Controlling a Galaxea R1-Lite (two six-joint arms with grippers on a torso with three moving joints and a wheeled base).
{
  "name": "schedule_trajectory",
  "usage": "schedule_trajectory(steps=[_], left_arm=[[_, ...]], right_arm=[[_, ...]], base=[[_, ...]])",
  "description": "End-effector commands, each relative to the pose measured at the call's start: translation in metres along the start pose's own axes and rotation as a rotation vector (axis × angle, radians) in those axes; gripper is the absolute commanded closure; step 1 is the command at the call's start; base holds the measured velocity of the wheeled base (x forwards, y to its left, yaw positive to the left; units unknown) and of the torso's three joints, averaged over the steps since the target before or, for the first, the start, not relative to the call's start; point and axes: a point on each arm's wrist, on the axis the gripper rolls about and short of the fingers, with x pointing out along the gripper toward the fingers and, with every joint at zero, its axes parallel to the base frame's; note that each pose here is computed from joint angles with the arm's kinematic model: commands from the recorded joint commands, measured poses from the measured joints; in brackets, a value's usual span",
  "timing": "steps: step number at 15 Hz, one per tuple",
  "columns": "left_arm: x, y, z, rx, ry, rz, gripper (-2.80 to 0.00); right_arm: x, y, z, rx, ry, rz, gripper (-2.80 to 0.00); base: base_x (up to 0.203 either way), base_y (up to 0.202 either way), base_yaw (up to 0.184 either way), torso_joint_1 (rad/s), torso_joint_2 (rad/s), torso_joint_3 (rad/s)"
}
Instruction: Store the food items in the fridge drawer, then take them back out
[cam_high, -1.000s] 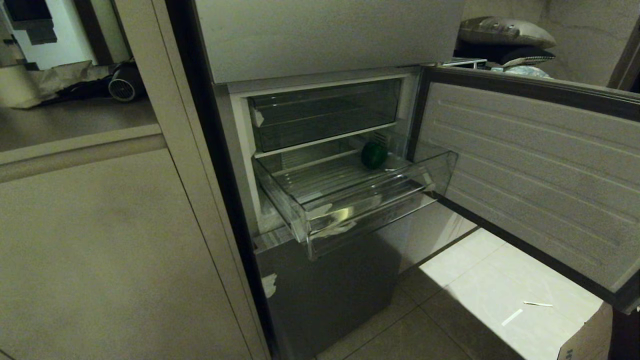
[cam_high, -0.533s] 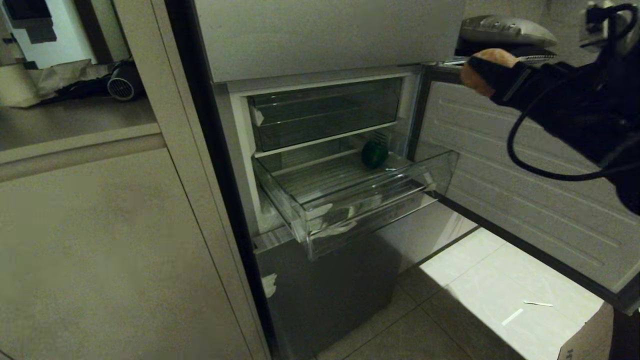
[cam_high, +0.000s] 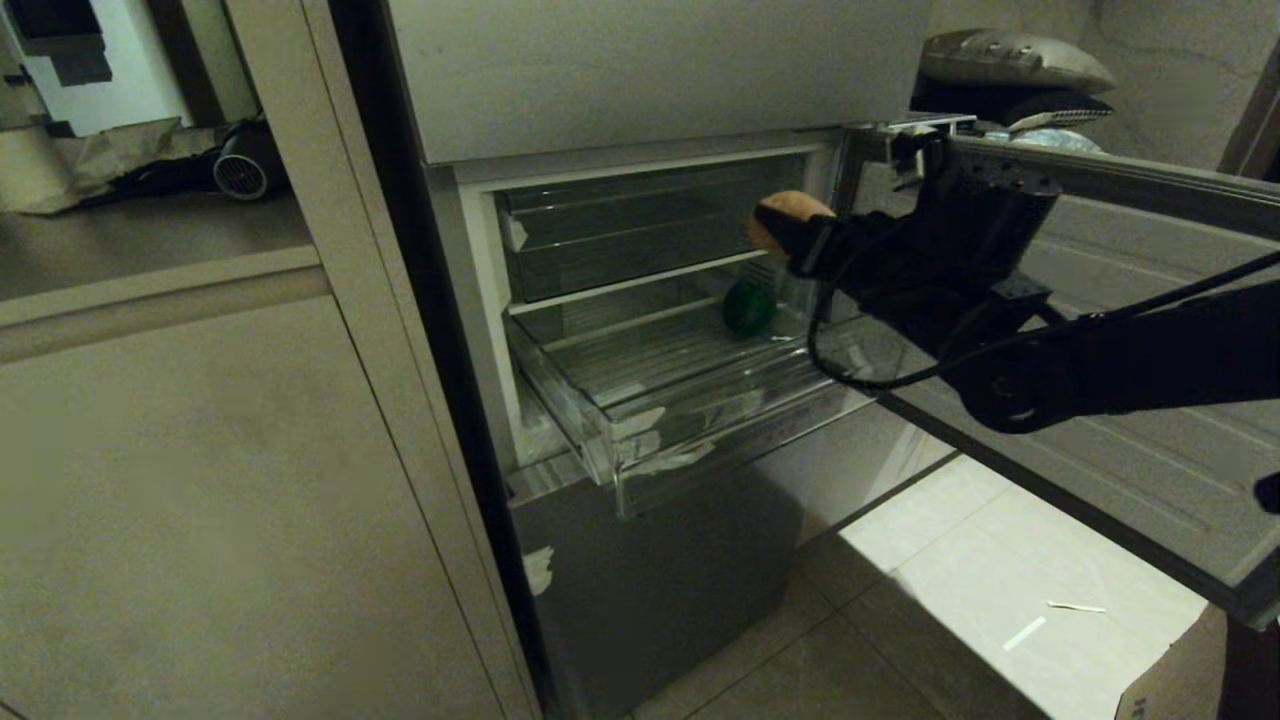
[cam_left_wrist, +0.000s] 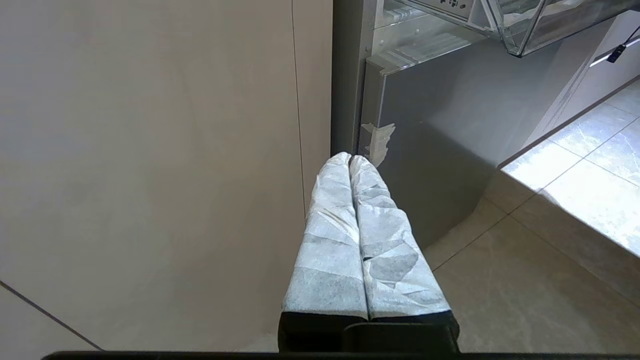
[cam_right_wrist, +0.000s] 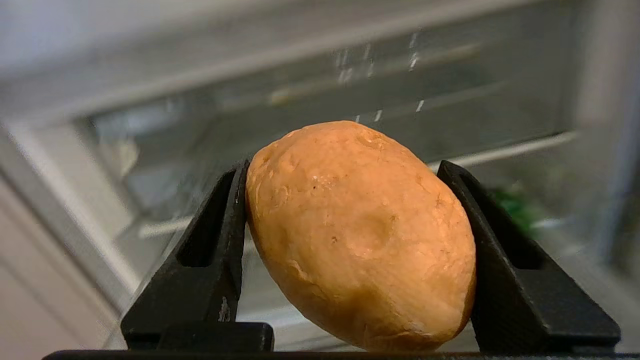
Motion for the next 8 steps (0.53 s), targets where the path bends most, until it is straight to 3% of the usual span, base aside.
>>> schedule_trajectory(steps=[1,5,6,8], left_arm=[[0.000,0.000,0.000,0.000,0.002,0.001,0.00],[0.000,0.000,0.000,0.000,0.001,-0.001,0.00],[0.000,0.000,0.000,0.000,0.001,0.001,0.00],[0.000,0.000,0.000,0.000,0.001,-0.001,0.00]], right_arm=[[0.016,0.000,-0.040,-0.004,0.060,0.010,0.00],[0.030,-0.008,-0.065,-0.027,0.073,-0.025,0.00],[0.031,-0.008,-0.065,-0.029,0.065,-0.034,-2.80],[0.038,-0.008,-0.061,-0.031,0.034,-0.036,-2.80]], base=[[0.000,0.000,0.000,0.000,0.00,0.000],[0.000,0.000,0.000,0.000,0.00,0.000],[0.000,0.000,0.000,0.000,0.00,0.000],[0.000,0.000,0.000,0.000,0.00,0.000]])
